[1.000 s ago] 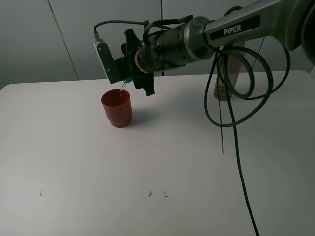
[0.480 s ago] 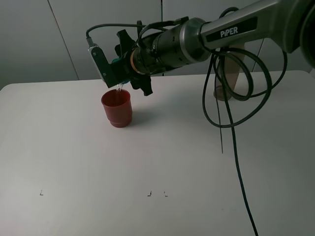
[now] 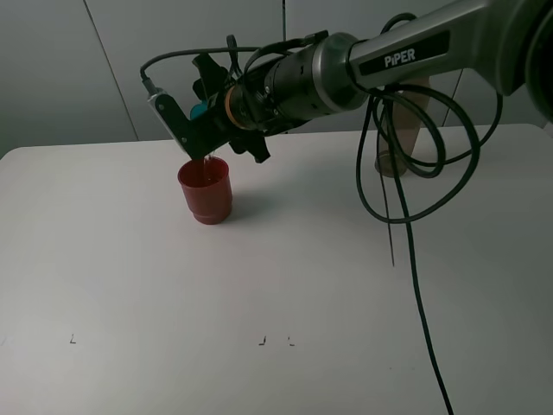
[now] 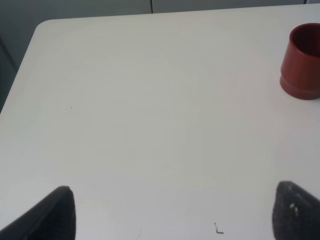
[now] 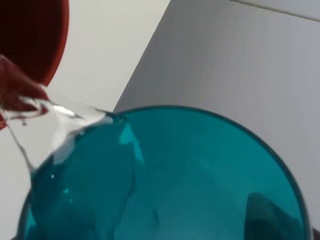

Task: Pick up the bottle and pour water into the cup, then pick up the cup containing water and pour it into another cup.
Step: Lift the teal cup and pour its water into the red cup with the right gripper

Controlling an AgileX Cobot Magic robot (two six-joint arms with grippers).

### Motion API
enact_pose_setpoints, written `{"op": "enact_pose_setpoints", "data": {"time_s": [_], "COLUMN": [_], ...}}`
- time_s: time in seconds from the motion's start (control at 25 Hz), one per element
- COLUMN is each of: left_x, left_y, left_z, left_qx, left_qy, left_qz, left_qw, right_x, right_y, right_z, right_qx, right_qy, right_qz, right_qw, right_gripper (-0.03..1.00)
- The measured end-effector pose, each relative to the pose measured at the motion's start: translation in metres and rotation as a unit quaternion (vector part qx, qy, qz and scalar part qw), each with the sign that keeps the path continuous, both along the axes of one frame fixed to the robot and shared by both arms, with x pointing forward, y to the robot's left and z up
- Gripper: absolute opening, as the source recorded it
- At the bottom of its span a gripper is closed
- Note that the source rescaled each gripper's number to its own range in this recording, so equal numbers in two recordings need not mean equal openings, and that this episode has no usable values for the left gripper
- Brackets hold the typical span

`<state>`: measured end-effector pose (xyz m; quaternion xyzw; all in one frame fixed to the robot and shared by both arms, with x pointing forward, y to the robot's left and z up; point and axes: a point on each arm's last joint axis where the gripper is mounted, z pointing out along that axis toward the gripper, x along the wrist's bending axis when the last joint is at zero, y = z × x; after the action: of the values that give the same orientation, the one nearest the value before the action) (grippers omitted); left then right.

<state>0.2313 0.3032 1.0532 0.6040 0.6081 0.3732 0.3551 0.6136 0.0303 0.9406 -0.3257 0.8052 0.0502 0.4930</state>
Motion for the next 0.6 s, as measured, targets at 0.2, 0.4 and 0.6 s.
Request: {"op": "enact_pose_setpoints", "data": {"time_s": [0.2, 0.4, 0.6], "left_x": [0.0, 0.0, 0.0], "left_y": [0.0, 0.0, 0.0], "left_z": [0.0, 0.0, 0.0], "left_qx": [0.0, 0.0, 0.0], "left_qy": [0.0, 0.0, 0.0], "left_qz": [0.0, 0.0, 0.0], "left_qw": [1.0, 1.0, 1.0], "right_x": [0.0005, 0.0003, -0.0011], "right_y": [0.0004, 0.0018, 0.0039], "right_z": [0.0011, 0.0023, 0.0023], "right_qx": [-0.023, -0.049, -0.059], "right_qy": [-0.02, -0.042, -0.048], "right_qz": [0.019, 0.042, 0.059], "right_qw": [0.999, 0.997, 0.995], "right_gripper": [0.08, 0.08, 0.08]}}
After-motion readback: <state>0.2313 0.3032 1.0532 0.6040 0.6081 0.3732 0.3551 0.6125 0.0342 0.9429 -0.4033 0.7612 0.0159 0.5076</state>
